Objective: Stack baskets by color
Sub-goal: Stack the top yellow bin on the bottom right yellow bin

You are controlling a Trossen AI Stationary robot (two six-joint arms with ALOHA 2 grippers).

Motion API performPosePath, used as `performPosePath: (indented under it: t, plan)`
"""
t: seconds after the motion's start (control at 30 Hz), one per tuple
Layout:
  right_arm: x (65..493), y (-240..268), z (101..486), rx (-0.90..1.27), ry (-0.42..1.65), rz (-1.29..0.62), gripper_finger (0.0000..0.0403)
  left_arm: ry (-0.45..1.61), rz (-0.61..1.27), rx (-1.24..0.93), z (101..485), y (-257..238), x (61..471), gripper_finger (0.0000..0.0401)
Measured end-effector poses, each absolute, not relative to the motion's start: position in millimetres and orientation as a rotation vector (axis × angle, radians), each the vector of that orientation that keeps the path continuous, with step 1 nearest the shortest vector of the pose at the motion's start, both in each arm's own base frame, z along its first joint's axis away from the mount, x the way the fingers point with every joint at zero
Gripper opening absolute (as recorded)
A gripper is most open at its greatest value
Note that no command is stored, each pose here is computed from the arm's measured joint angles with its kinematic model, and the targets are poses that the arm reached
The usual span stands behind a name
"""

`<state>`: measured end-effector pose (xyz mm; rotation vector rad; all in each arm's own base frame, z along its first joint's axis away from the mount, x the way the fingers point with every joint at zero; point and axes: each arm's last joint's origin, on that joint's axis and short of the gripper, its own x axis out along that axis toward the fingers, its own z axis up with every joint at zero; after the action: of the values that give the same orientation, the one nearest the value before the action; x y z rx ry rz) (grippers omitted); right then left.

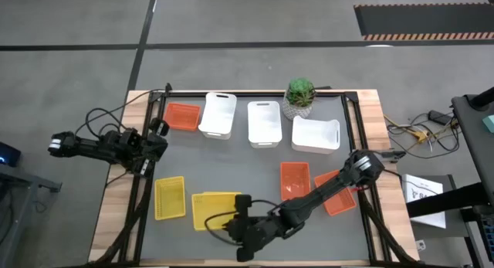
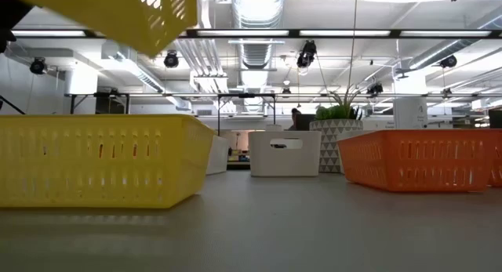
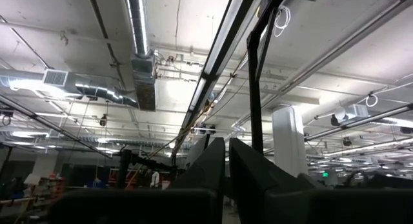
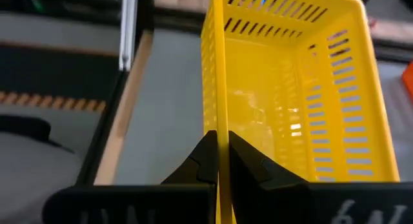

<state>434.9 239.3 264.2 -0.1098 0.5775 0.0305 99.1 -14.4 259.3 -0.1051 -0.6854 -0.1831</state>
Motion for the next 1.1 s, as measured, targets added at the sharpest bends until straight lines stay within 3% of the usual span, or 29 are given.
performPosePath:
  t: [0.33,0.9,1.1]
  plan:
    - [458.6,251.2,237.5,-0.164,0.852,-0.068,0.0009,-0.688,-0.187,-0.104,259.4,-14.5,98.7,0.0006]
    - [458.9,244.1,217.8,-0.183,0.866,-0.16,0.0011,-0.74,-0.184,-0.098,263.7,-13.8,93.9,0.0006]
    - [462.5,242.9,209.0,-0.168,0.847,-0.162,0.0048,-0.752,-0.184,-0.098,264.6,-13.6,92.3,0.0006]
